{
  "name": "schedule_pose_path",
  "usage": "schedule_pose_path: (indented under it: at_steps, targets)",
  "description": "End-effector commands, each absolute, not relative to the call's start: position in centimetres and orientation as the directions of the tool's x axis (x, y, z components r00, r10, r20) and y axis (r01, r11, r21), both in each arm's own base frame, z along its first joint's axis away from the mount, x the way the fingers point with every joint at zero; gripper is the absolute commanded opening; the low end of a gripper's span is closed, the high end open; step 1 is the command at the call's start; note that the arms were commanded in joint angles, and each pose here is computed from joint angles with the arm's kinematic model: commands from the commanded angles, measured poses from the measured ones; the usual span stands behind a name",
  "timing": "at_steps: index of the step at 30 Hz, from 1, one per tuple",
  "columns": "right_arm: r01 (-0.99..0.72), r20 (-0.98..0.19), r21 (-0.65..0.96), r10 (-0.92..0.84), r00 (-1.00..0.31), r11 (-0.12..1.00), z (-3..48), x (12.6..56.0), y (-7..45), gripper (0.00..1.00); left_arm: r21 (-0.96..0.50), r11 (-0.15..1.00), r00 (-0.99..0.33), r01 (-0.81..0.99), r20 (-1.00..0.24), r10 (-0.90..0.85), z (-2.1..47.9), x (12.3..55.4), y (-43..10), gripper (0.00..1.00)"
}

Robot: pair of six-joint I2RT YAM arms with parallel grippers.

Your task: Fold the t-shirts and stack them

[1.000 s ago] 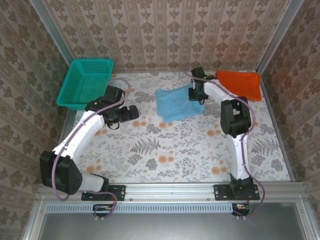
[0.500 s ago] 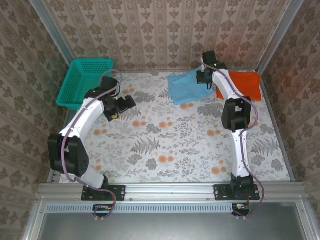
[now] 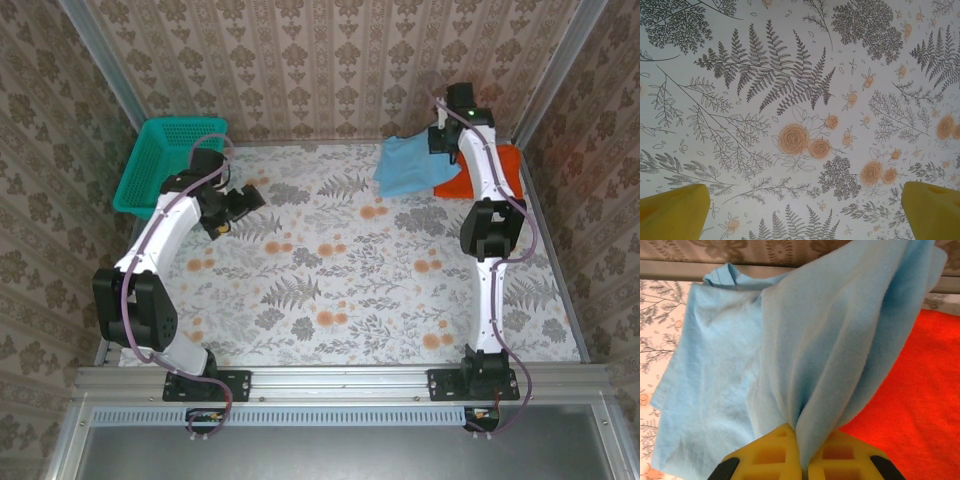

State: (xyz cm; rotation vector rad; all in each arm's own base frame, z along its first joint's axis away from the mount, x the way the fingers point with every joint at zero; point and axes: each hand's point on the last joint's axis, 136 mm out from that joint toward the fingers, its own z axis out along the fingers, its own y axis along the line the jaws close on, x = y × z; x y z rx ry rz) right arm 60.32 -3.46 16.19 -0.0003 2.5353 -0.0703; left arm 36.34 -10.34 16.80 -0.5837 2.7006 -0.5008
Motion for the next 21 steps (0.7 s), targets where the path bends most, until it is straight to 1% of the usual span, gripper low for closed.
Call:
schedule_pose_path:
  at_steps: [1,6,12,21]
  targets:
    - [-0.016,-0.607,-0.056,-0.047,-0.793,0.998,21.1,58.8,-4.4,0.00,-0.405,0.855,-0.863,-0.323,-0.244,-0.442,17.5,36.4,-10.0,1.00]
    - [-0.047,-0.652,-0.076,-0.085,-0.753,0.996,23.6,58.9,-4.2,0.00,-0.399,0.851,-0.858,-0.341,-0.239,-0.455,17.4,36.4,-9.6,1.00]
    - [-0.051,-0.673,-0.102,-0.106,-0.732,0.994,25.5,58.5,-4.9,0.00,-0.393,0.848,-0.854,-0.355,-0.233,-0.465,17.2,36.3,-9.2,1.00]
    - [-0.034,-0.669,-0.115,-0.103,-0.736,0.993,26.3,57.4,-6.8,0.00,-0.393,0.838,-0.846,-0.380,-0.219,-0.486,16.8,36.1,-8.6,1.00]
